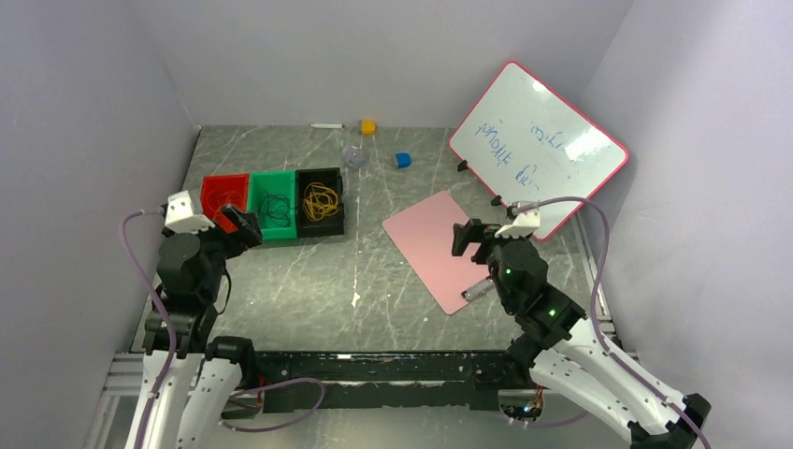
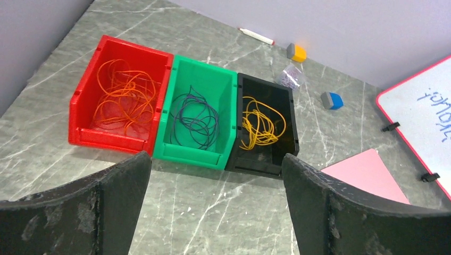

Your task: Untangle the cables

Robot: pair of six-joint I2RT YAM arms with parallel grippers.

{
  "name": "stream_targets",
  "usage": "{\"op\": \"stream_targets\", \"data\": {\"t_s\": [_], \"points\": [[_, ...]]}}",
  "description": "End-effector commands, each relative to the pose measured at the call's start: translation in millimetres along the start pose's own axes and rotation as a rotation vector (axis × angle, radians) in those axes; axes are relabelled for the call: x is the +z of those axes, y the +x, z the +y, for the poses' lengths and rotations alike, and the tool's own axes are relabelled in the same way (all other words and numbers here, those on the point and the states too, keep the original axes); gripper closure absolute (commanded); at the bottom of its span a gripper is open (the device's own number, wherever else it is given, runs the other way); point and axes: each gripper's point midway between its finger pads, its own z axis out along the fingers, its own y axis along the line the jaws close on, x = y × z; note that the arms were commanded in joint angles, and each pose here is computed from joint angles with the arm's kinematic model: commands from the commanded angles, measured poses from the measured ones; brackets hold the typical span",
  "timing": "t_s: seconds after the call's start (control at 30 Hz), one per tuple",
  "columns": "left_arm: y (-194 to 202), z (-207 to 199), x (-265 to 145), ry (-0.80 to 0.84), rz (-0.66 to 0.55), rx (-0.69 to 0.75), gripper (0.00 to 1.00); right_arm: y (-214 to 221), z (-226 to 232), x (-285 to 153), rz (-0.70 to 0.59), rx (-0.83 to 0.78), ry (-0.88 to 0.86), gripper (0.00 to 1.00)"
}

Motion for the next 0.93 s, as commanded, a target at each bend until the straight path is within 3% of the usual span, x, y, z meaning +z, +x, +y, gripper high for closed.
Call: {"op": "stream_targets", "data": {"t_s": [0.0, 0.23, 0.5, 0.9], "points": [[-4, 14, -8, -0.081, -0.016, -0.029, 0.02, 28, -21, -8, 0.054, 0.046, 0.073, 0.00], [1, 20, -10, -0.112, 0.002, -0.043, 0.02, 30, -30, -1, 0.105, 0.024, 0.185, 0.00], [3, 21, -7, -0.118, 0.018, -0.029, 0.02, 32, -13, 6, 0.127, -0.015, 0.104, 0.00], [5, 24, -4, -0.140, 0.025, -0.020, 0.02, 28, -15, 11, 0.122, -0.029, 0.139, 0.00]]}}
